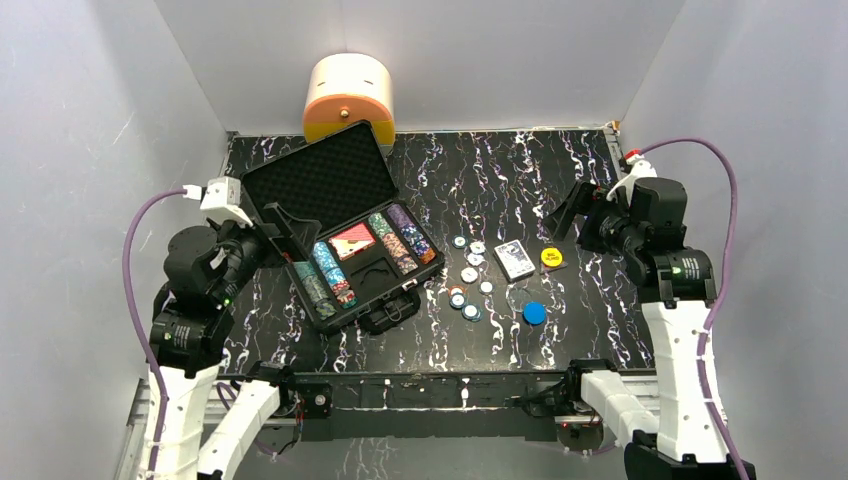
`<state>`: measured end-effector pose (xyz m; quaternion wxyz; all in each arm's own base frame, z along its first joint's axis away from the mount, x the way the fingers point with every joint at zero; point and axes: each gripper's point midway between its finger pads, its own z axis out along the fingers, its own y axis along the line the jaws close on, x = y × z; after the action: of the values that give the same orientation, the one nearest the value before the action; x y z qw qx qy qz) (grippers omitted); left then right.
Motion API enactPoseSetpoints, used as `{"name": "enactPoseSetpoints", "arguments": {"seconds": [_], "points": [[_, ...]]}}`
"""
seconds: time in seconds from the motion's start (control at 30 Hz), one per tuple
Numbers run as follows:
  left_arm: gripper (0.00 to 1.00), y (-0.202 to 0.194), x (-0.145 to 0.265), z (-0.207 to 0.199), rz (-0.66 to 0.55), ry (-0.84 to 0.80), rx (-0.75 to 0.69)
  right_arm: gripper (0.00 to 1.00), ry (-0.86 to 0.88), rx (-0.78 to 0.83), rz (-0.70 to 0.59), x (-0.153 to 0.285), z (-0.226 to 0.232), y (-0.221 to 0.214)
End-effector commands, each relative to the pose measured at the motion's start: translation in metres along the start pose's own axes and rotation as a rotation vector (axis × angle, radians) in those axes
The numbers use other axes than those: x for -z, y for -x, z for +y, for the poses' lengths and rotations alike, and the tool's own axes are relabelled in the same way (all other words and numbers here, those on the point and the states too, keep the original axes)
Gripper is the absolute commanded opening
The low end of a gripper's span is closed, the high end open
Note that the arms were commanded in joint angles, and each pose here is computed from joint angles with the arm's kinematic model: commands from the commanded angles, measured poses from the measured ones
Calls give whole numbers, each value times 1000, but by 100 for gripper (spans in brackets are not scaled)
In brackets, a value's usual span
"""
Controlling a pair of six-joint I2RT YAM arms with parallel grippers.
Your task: Pack up texas hold em set
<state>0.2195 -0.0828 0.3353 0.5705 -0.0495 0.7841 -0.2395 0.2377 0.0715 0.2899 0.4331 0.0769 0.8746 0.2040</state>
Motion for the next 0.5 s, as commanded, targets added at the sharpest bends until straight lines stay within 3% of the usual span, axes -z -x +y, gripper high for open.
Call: {"name": "enactPoseSetpoints", "arguments": {"seconds": [0.0,0.27,0.47], "points": [[98,3,-1,-3,26,-17,-49,98,10,19,-48,15,8,13],[98,-3,-15,-12,57,-88,-63,98,72,61,43,-10,6,-9],[98,-17,-33,-24,108,-176,19,97,57,-2,156,-57,-9,-31]]}}
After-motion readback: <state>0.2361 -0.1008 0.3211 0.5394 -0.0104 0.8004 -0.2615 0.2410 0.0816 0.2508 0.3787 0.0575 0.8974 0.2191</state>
